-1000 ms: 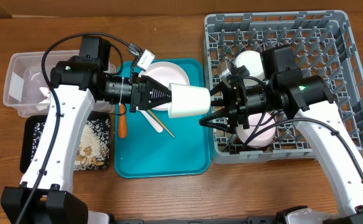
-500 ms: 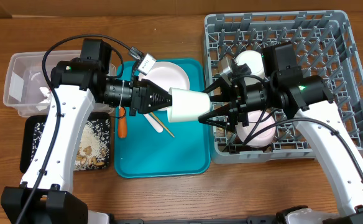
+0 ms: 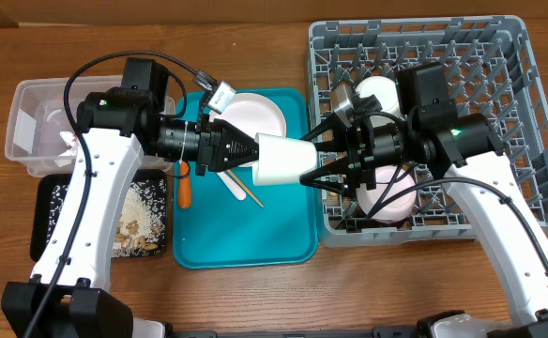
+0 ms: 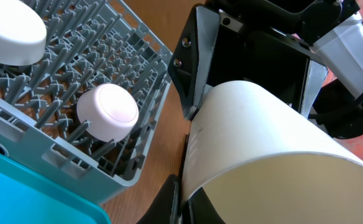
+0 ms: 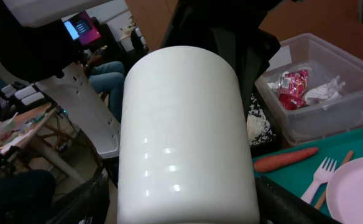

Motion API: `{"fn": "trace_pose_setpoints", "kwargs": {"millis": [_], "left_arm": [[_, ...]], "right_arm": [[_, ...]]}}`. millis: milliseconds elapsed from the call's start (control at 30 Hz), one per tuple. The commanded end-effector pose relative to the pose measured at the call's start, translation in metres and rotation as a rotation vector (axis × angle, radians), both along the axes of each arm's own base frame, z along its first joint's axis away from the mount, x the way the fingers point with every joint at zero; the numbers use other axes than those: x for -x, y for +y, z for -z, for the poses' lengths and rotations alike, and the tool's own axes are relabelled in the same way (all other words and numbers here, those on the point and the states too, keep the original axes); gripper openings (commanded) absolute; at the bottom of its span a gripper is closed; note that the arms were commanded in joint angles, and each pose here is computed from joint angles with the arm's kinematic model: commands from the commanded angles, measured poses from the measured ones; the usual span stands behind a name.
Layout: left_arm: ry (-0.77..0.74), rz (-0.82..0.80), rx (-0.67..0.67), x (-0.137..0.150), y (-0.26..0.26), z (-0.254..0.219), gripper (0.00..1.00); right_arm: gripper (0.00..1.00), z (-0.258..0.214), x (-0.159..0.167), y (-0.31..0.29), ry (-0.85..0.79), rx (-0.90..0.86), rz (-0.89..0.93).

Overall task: Sort waste into correct bins and load items into the dishwasher
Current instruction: 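Close the right gripper on the cup held by the left gripper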

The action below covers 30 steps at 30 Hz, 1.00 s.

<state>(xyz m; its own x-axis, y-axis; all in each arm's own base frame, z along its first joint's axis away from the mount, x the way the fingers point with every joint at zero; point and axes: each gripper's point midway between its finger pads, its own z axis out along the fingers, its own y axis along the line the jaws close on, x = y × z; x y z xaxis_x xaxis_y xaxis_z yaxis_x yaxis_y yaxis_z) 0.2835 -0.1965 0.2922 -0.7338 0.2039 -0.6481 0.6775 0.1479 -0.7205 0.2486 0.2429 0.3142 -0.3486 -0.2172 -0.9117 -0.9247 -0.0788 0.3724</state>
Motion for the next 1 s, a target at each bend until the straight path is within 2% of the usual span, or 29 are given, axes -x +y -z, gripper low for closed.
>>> {"fn": "trace_pose_setpoints", "kwargs": {"millis": [0, 567, 867, 967], "left_arm": [[-0.042, -0.005, -0.03, -0.007, 0.002, 0.004, 0.04], [-0.065, 0.002, 0.009, -0.009, 0.0, -0.003, 0.04], [-0.069, 0.002, 0.008, -0.009, 0.0, -0.003, 0.04], [-0.074, 0.003, 0.005, -0.009, 0.0, -0.002, 0.04]], "right_arm": [[0.75, -0.023, 0.011, 0.002, -0.011, -0.088, -0.061], [0.75, -0.023, 0.018, 0.01, -0.019, -0.086, -0.092], [0.8, -0.015, 0.013, 0.01, -0.022, -0.044, -0.064], [0.81, -0.003, 0.005, 0.01, 0.005, 0.028, -0.011]]}}
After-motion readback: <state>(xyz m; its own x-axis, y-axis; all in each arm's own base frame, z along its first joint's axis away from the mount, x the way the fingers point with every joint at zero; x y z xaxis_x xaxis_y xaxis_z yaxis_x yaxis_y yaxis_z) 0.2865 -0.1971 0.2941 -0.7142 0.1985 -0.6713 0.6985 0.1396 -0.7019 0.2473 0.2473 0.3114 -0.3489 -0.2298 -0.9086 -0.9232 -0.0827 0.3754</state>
